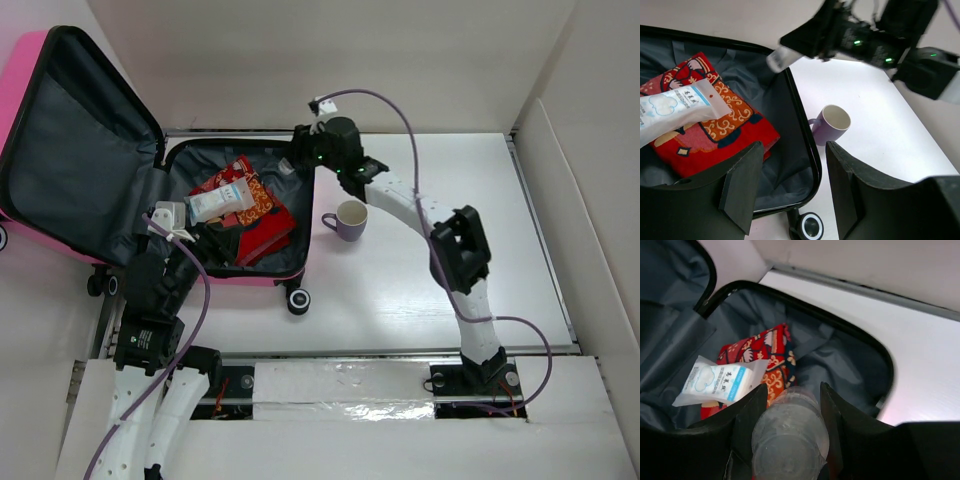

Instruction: Pack the luggage

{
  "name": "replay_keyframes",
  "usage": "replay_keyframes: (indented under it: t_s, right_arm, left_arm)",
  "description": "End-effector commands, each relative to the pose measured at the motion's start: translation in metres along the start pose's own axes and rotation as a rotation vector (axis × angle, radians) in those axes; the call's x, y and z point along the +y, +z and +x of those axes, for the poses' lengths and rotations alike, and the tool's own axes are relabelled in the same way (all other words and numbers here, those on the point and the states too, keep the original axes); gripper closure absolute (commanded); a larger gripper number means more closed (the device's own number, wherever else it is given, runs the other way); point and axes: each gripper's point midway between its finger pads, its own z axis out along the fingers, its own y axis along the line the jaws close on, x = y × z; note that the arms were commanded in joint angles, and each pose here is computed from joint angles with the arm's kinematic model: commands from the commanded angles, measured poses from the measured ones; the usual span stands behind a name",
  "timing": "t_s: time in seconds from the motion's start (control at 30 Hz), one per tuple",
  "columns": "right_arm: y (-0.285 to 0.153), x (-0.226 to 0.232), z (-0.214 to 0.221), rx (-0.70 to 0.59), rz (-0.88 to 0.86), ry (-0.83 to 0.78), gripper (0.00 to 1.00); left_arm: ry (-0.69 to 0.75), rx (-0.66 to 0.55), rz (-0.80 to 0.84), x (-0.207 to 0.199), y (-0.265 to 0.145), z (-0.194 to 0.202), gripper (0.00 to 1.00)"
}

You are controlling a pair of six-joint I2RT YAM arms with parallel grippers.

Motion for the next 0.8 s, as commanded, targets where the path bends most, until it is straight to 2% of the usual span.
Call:
replay_keyframes:
  t_s: [0.0,0.2,0.4,0.57,0.67,0.77]
  right_arm:
    - [0.02,0.054,-0.006,-0.022,-0.13,-0.011,0.65]
    - [0.041,0.075,0.022,0.001,-0.127,-0.037,0.64]
    - [0.053,0.032,0.022,-0.05,0.091,-0.087,0.6]
    - [0.058,0.007,0.06,-0.007,0.248,-0.155,0.6]
    - [0.054,-0.009,0.067,-0.012,0.346,-0.187,0.59]
    - [0.058,-0.01,0.076,0.009,0.339,-0.209,0.56]
  left_arm:
    - [0.009,-0.056,0.034,-0.009,0.0,-0.017,0.5]
    - [0.009,-0.055,0.041,-0.01,0.0,-0.017,0.5]
    - [0.009,-0.053,0.042,-0.01,0.0,-0.016,0.5]
    - [0.009,-0.053,0.039,-0.01,0.0,-0.016,0.5]
    - [0.01,-0.055,0.046,-0.011,0.0,-0.017,0.5]
    - [0.008,-0.053,0.046,-0.011,0.0,-0.017,0.5]
